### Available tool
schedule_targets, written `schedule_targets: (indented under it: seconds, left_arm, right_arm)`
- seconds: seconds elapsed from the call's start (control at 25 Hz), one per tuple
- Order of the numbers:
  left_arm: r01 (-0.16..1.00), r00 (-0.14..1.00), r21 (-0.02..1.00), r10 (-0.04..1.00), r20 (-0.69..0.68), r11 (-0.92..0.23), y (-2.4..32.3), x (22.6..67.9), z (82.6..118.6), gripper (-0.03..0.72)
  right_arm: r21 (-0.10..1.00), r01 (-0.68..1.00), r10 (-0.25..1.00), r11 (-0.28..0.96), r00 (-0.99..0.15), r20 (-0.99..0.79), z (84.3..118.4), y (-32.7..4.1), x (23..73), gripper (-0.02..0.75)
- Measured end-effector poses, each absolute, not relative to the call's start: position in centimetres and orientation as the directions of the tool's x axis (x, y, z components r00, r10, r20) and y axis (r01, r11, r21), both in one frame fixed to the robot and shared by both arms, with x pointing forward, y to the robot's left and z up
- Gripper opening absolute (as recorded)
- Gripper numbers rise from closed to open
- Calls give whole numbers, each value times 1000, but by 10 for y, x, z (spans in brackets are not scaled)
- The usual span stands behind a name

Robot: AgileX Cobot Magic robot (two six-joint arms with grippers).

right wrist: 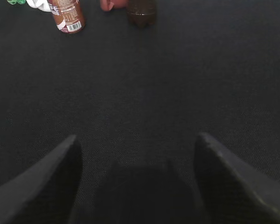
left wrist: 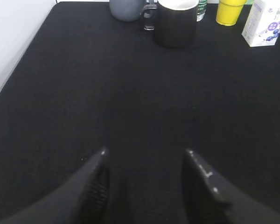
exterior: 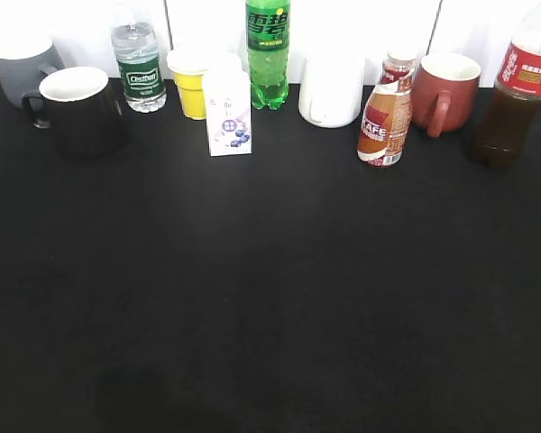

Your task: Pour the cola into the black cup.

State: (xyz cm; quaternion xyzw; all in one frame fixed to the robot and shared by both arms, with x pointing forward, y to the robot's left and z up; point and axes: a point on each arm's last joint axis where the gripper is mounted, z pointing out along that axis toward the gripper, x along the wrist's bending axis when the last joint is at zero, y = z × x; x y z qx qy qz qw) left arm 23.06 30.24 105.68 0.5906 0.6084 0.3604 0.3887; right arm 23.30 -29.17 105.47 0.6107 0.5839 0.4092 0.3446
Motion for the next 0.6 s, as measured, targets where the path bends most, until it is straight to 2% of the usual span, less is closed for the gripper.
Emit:
schedule_targets:
  seconds: [0.2, 0.6]
  left_arm:
    - [438, 0, 898, 999, -47, 43, 302, 231, 1057, 246]
    - [439, 1, 898, 999, -47, 42, 302, 231, 1057, 241]
  right_arm:
    - [899, 431, 995, -81, -17, 97, 1055, -292, 233, 566]
    - [899, 431, 995, -80, -17, 97, 1055, -292, 233, 565]
